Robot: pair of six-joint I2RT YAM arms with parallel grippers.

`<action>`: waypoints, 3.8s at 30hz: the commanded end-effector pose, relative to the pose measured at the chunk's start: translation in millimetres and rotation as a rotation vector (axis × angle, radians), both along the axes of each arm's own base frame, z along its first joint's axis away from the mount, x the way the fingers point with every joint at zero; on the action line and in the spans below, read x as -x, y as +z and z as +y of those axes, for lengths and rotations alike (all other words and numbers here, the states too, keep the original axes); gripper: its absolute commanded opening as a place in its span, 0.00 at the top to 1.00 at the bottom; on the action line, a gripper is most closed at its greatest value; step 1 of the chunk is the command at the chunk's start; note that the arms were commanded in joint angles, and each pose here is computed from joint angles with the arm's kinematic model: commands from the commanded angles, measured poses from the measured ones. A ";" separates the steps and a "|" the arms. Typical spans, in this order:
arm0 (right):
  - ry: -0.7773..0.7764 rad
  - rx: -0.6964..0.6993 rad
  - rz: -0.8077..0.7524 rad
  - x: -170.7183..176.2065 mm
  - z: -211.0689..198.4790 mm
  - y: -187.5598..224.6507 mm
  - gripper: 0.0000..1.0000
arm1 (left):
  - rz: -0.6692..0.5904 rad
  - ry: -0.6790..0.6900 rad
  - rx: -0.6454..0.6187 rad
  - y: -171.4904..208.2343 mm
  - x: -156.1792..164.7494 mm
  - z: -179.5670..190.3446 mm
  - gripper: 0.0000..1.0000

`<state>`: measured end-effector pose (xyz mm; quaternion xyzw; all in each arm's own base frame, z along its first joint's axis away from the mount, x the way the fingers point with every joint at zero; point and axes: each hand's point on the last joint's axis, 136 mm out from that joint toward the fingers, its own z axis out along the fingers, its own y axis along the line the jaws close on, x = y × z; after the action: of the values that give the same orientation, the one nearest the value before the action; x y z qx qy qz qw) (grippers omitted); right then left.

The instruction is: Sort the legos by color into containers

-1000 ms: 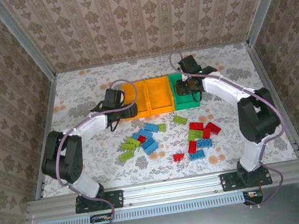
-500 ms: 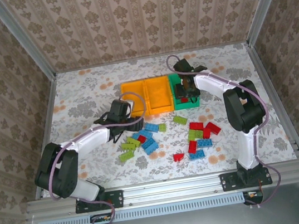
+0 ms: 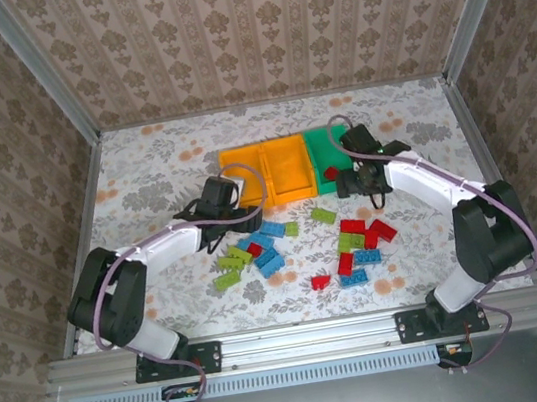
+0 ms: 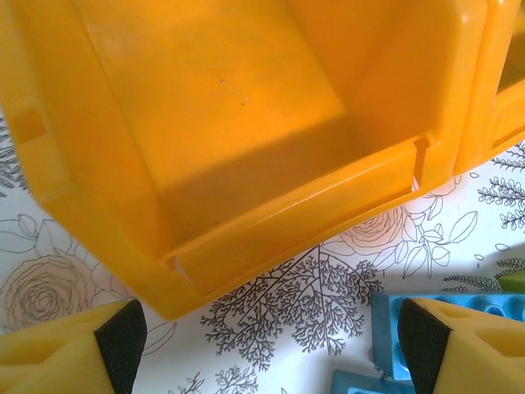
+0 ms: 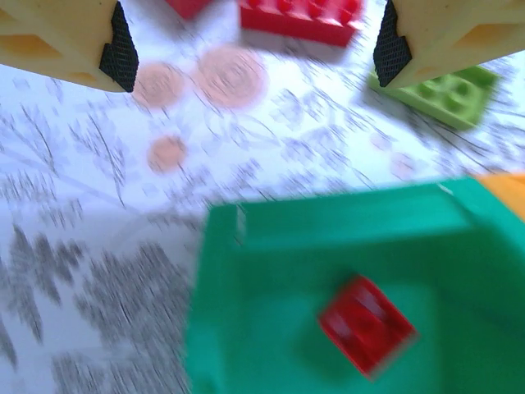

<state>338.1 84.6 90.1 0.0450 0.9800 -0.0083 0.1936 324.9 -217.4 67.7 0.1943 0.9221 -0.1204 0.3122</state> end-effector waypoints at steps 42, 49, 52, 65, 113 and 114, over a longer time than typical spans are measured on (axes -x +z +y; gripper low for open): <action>-0.310 -0.106 0.035 91.9 -38.6 -29.0 0.18 | 0.396 -0.543 -0.069 -10.8 203.1 -213.6 0.29; -0.319 -0.115 0.023 99.1 -47.2 -28.9 0.18 | 0.416 -0.535 -0.080 -18.4 203.8 -222.2 0.31; -0.325 -0.117 0.021 102.1 -49.9 -30.1 0.17 | 0.421 -0.513 -0.112 -25.6 200.4 -219.6 0.36; -0.294 -0.130 0.017 103.6 -46.8 -30.1 0.18 | 0.382 -0.422 -0.096 -17.6 174.4 -203.5 0.81; -0.324 -0.252 0.103 100.5 0.9 -44.1 0.40 | 0.224 -0.253 0.375 74.4 -90.7 -250.1 0.63; -0.319 -0.247 0.106 99.5 1.8 -44.1 0.41 | 0.228 -0.248 0.383 75.2 -91.0 -250.4 0.60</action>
<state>228.6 78.9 39.7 0.2230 0.9643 0.0698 0.1247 410.3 -461.9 142.5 0.2518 0.8823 -0.3245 0.2298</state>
